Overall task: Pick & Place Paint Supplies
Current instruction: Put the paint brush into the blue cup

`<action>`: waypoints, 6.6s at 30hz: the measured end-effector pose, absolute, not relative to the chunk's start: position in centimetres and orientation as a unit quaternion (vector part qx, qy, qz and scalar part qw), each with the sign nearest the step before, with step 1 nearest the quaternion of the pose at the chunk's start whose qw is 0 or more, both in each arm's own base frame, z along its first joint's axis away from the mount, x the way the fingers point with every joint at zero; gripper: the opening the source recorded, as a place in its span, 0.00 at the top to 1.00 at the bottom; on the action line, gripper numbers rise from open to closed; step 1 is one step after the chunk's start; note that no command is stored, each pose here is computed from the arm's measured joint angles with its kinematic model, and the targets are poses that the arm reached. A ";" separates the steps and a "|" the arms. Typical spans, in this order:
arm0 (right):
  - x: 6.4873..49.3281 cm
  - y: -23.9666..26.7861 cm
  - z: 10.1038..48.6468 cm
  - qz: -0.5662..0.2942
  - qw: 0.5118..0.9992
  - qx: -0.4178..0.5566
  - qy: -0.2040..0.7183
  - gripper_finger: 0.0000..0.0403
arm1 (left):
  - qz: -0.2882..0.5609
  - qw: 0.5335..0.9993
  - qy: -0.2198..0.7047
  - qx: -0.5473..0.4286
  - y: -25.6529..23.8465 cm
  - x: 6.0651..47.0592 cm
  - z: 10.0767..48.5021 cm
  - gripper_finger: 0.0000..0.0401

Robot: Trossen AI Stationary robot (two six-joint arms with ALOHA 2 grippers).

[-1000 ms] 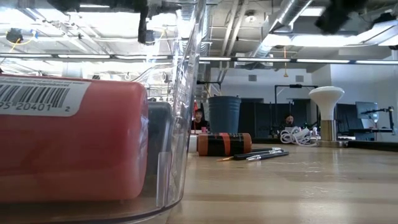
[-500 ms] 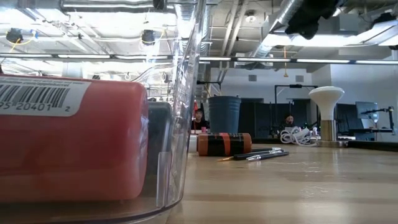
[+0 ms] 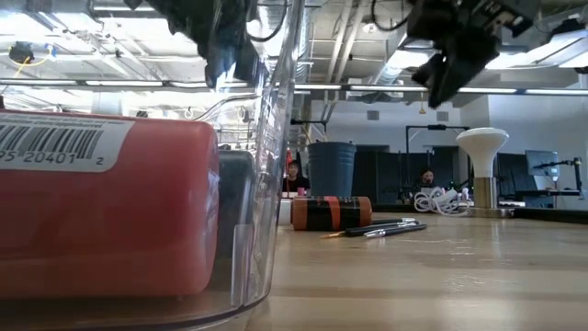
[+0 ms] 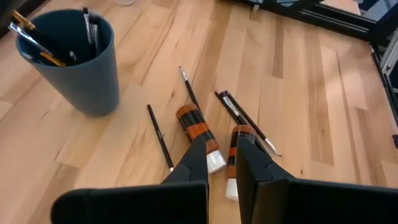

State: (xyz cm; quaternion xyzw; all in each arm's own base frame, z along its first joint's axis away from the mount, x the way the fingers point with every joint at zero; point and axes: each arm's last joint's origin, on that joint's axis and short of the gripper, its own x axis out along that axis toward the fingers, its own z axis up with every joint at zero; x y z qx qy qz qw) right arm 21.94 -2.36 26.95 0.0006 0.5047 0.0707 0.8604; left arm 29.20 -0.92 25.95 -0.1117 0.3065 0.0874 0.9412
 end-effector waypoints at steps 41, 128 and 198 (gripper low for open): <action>26.8 -6.2 26.0 0.088 0.866 0.163 0.465 0.75 | 0.092 0.954 0.237 -0.161 -0.9 29.7 26.0 1.00; 21.2 -9.7 13.4 -0.200 0.272 0.907 0.251 0.51 | 0.105 0.956 0.234 -0.141 0.7 29.7 26.1 1.00; 19.8 -10.7 7.7 -0.338 0.113 0.896 0.264 0.83 | 0.103 0.957 0.236 -0.135 0.7 29.7 26.0 1.00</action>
